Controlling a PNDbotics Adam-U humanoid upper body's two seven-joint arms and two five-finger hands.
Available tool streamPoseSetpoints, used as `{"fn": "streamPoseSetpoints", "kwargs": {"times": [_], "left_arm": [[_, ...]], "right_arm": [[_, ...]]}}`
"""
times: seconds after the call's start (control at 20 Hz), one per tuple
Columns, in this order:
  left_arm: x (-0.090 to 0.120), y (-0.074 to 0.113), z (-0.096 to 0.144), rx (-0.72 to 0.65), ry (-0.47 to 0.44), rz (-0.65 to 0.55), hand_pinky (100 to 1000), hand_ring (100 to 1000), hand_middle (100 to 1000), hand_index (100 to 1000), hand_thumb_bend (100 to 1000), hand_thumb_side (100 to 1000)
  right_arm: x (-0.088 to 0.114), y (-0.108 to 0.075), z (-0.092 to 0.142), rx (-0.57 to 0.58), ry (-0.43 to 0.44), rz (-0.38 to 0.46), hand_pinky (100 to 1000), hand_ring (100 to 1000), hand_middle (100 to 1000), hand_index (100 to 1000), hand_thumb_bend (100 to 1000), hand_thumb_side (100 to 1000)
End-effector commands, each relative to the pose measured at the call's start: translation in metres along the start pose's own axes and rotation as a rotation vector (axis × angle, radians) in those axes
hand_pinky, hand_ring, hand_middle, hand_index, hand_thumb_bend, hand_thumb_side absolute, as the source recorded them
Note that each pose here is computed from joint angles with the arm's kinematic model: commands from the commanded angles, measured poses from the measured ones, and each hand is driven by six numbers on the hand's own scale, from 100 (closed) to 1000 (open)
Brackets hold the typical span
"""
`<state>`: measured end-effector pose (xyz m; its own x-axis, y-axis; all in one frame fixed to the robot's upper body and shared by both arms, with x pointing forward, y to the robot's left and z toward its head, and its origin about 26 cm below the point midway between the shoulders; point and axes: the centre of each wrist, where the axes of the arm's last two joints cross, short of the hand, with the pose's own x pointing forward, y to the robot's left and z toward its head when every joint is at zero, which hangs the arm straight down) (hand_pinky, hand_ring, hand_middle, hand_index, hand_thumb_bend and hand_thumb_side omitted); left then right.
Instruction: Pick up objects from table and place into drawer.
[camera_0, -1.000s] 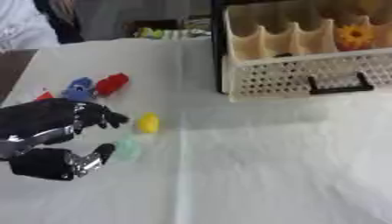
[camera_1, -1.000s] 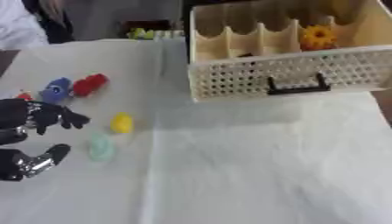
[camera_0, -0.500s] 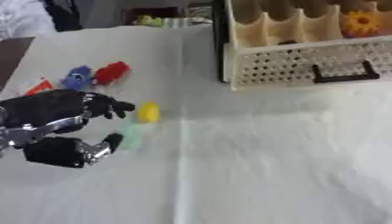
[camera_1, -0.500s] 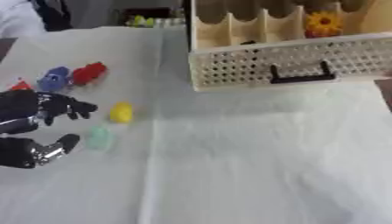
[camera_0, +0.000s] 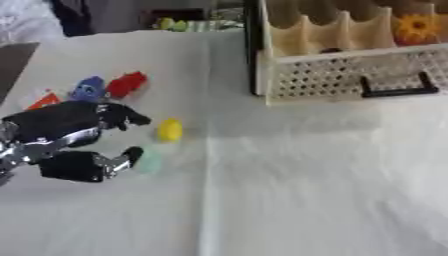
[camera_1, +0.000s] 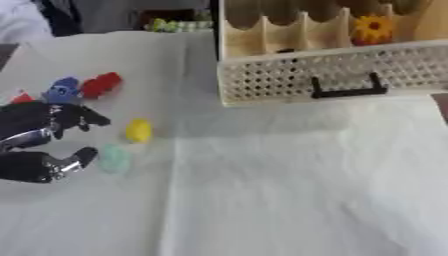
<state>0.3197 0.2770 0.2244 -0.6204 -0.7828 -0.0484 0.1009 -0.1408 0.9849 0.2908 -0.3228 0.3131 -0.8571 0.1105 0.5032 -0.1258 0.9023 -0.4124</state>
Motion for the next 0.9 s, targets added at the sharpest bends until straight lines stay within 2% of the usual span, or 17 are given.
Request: {"fn": "streamPoseSetpoints", "kwargs": {"times": [0.05, 0.9], "left_arm": [[-0.007, 0.004, 0.001, 0.013, 0.027, -0.041, 548, 774, 828, 992, 180, 1000], [-0.028, -0.015, -0.012, -0.085, 0.052, -0.081, 574, 774, 791, 1000, 221, 1000]], "right_arm": [[0.007, -0.004, -0.003, 0.003, -0.019, 0.012, 571, 511, 260, 698, 376, 981], [0.002, -0.002, 0.003, -0.018, 0.016, -0.006, 573, 512, 257, 690, 370, 964]]}}
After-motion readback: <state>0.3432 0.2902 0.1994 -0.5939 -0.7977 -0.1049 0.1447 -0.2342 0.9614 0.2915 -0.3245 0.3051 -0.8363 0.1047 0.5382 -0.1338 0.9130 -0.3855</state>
